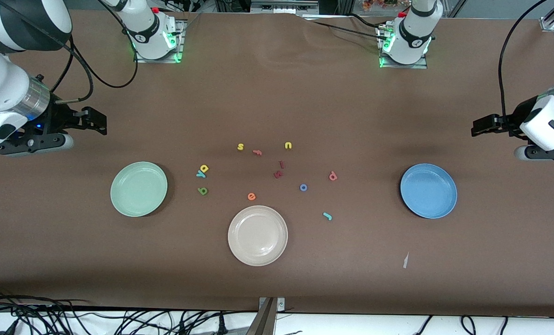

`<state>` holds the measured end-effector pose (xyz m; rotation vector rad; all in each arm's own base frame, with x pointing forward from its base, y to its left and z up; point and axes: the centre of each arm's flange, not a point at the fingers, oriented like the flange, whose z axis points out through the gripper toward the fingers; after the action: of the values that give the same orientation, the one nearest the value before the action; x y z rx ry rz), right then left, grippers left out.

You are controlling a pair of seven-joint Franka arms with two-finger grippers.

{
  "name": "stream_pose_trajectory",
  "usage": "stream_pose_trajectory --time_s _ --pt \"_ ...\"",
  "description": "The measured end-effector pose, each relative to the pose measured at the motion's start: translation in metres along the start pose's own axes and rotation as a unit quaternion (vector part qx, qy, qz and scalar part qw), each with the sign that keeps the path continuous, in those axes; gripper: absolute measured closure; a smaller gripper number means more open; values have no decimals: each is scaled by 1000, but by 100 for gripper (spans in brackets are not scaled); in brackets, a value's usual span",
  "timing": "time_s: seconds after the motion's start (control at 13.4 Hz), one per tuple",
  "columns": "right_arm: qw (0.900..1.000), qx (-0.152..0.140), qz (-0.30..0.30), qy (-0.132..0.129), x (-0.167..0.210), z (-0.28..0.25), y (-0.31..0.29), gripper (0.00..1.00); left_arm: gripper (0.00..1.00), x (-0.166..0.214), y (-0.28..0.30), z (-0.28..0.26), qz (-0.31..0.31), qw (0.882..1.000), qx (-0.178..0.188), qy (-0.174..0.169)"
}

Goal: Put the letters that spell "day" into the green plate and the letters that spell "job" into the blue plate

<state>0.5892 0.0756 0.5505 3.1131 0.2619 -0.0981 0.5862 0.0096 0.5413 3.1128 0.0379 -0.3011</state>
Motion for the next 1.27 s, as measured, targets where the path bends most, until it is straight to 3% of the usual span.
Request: stream_pose_trajectory --time_s 1.27 --pt "1000 -1 -11 -6 3 6 -16 0 0 1 0 -3 0 1000 0 7"
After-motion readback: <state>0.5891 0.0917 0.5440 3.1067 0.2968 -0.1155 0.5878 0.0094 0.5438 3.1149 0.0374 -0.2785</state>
